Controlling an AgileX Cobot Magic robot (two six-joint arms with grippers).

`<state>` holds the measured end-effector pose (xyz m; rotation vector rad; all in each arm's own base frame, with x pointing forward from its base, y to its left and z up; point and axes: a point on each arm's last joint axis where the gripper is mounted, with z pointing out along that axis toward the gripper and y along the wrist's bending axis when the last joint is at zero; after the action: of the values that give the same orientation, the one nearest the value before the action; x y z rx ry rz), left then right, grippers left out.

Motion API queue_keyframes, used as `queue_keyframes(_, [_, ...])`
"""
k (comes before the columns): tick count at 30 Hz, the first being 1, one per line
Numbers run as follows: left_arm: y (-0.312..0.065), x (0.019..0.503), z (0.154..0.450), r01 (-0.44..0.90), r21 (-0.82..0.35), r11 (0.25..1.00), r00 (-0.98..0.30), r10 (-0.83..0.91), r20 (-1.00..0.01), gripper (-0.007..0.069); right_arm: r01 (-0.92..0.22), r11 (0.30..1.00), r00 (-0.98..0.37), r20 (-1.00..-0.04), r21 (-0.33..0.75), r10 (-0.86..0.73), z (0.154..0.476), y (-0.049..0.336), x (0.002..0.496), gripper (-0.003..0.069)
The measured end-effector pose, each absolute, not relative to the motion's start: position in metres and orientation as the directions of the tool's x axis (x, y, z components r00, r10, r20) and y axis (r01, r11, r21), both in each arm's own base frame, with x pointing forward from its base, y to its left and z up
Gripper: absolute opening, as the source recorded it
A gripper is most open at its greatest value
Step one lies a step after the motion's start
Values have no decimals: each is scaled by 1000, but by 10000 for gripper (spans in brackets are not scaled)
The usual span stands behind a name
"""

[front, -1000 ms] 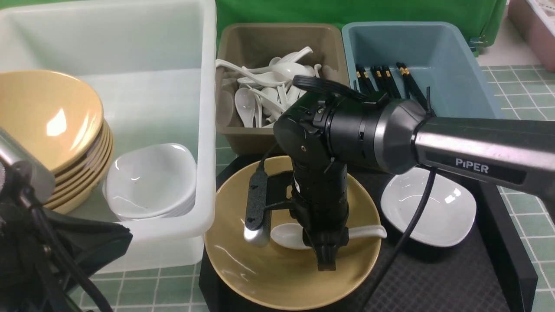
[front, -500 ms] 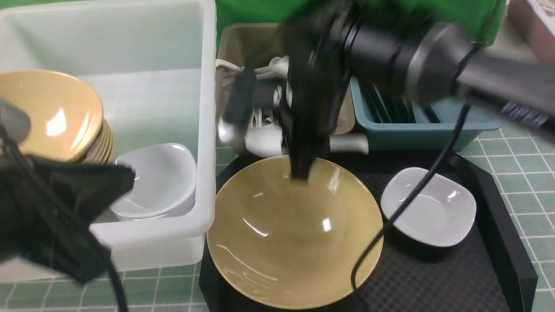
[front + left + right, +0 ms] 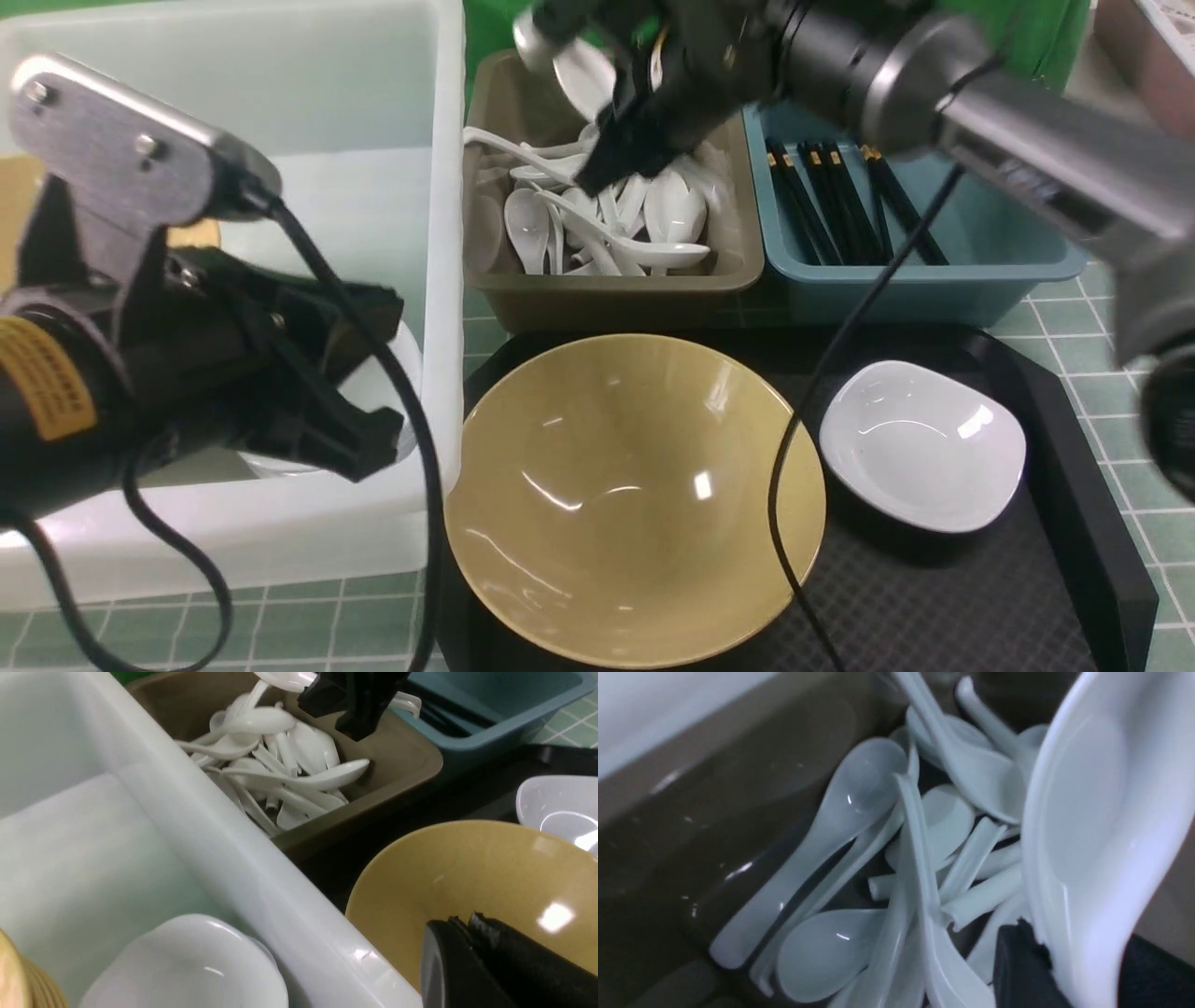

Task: On blue table put chopsticks spoon bowls plates into blue grey white boxes.
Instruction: 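Place the white spoon into the bin of spoons with the right gripper, then grasp the large bowl on the tray by its rim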

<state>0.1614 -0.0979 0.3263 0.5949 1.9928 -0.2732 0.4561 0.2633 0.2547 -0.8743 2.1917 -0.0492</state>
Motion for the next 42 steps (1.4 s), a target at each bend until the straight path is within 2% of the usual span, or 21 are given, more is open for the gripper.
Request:
queue_keyframes(5, [-97,161,324,516,57,855,-403,301,-864,1,-558,788,-546,-601,-258,-584,207,262,470,239])
queue_keyframes(9, [-97,161,324,516,52,855,-405,297,-864,1,-553,795,-562,-594,-249,-576,197,261,473,239])
queue_keyframes(11, [-98,161,324,515,45,856,-408,291,-866,1,-548,799,-570,-590,-246,-573,200,260,472,262])
queue_keyframes(15, [-100,160,335,512,-5,859,-414,241,-878,1,-528,814,-609,-560,-241,-561,230,257,469,380])
queue_keyframes(16, [-100,160,336,512,-9,859,-412,236,-880,1,-528,814,-611,-558,-242,-562,233,256,468,386])
queue_keyframes(17, [-101,161,347,510,-28,860,-418,220,-881,1,-527,812,-625,-533,-252,-570,257,252,463,423])
queue_keyframes(19, [-103,163,367,509,-35,860,-429,218,-877,1,-533,802,-622,-517,-269,-588,290,245,453,445])
queue_keyframes(22, [-109,173,396,520,-3,854,-457,276,-846,1,-526,802,-575,-577,-283,-581,350,234,434,449])
queue_keyframes(23, [-109,173,396,520,-3,854,-457,276,-846,1,-525,803,-569,-586,-282,-578,357,232,431,449])
queue_keyframes(24, [-114,182,409,534,25,845,-481,328,-813,1,-530,805,-536,-631,-265,-560,387,227,416,440])
queue_keyframes(25, [-115,183,410,534,25,845,-485,330,-809,1,-529,806,-532,-636,-266,-559,391,225,414,439])
queue_keyframes(26, [-122,194,418,548,46,836,-508,376,-775,1,-540,805,-503,-673,-245,-542,417,220,396,419])
queue_keyframes(27, [-126,201,422,556,57,829,-520,400,-755,1,-558,798,-487,-688,-230,-539,430,217,384,395])
queue_keyframes(28, [-127,203,422,557,58,829,-523,403,-751,1,-561,796,-483,-691,-228,-538,432,216,381,395])
queue_keyframes(32, [-151,235,422,603,68,795,-552,477,-684,1,-622,758,-437,-714,-199,-546,472,197,319,246])
queue_keyframes(35, [-162,250,410,645,86,760,-546,536,-644,6,-645,740,-449,-689,-190,-569,474,182,283,153])
queue_keyframes(38, [-173,267,385,669,88,738,-575,589,-567,22,-663,727,-486,-635,-180,-600,459,165,253,71])
queue_keyframes(40, [-180,278,367,674,78,734,-605,610,-512,60,-671,722,-521,-586,-168,-621,441,155,238,45])
queue_keyframes(41, [-180,278,367,674,78,734,-605,610,-512,65,-673,721,-528,-575,-166,-625,437,155,238,43])
queue_keyframes(42, [-186,287,350,678,68,732,-628,624,-465,113,-675,720,-545,-550,-158,-632,423,147,227,40])
